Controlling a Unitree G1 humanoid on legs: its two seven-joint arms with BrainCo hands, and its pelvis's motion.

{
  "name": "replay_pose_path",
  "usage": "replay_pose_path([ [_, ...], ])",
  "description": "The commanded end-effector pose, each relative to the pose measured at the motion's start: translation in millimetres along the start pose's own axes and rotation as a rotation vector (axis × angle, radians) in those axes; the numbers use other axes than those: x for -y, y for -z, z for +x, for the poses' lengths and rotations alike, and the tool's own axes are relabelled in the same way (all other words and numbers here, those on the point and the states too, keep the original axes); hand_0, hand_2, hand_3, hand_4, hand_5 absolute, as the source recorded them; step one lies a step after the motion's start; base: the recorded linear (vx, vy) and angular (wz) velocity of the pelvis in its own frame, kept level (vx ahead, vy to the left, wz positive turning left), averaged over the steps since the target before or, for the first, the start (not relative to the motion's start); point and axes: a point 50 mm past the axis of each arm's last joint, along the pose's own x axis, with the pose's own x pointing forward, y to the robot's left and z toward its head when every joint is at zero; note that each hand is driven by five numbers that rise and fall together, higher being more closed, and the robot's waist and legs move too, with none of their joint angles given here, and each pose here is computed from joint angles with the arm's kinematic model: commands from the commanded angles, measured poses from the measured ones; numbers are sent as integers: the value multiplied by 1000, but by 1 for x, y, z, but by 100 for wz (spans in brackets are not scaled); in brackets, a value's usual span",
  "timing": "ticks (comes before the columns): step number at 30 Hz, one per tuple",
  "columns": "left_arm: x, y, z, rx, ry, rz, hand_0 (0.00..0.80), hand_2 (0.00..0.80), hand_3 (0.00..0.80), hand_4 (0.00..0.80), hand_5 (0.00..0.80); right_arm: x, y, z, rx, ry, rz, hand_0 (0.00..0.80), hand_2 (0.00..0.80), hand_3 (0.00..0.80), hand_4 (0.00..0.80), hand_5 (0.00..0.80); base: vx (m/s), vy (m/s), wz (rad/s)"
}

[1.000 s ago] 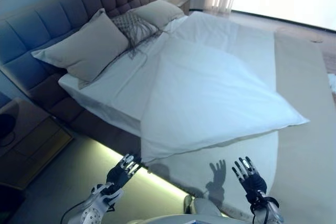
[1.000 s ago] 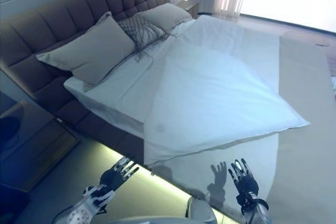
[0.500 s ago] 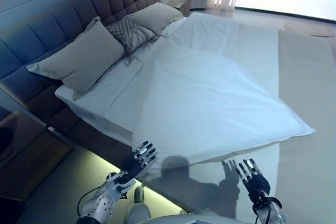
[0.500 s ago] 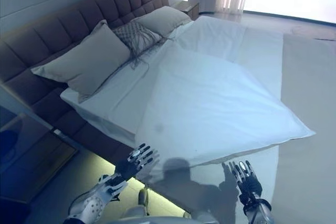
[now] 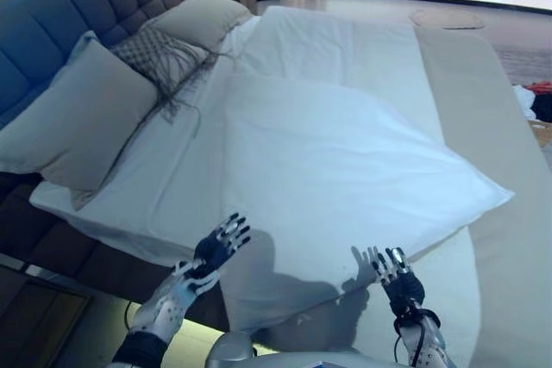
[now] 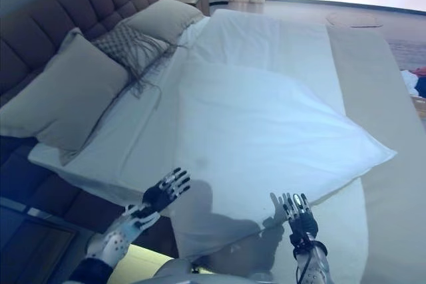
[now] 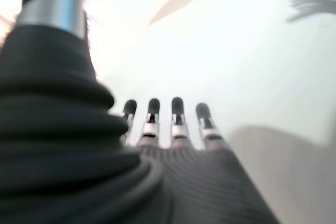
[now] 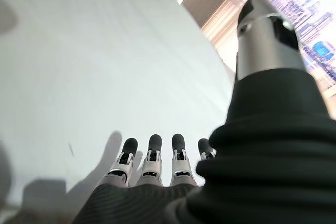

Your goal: Make the bed neatly

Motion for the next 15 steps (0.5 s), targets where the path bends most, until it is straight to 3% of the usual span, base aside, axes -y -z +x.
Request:
replay_pose_path([
  [1,-12,-5,-18,58,-60,-14,0,0,0,0,0,-11,-8,-3,38,-72,-46,0,0,0,0,0,9,-81,-7],
  [8,-23,-1,-31,64,-96,-41,0,0,0,0,0,-14,-10,0,29,-82,-58,0,0,0,0,0,-113,-98,-10],
  [15,-22,3,-30,61,-77,-53,0,0,0,0,0,-4,-22,2,-15,-82,-133,0,0,0,0,0,-114,-7,19],
])
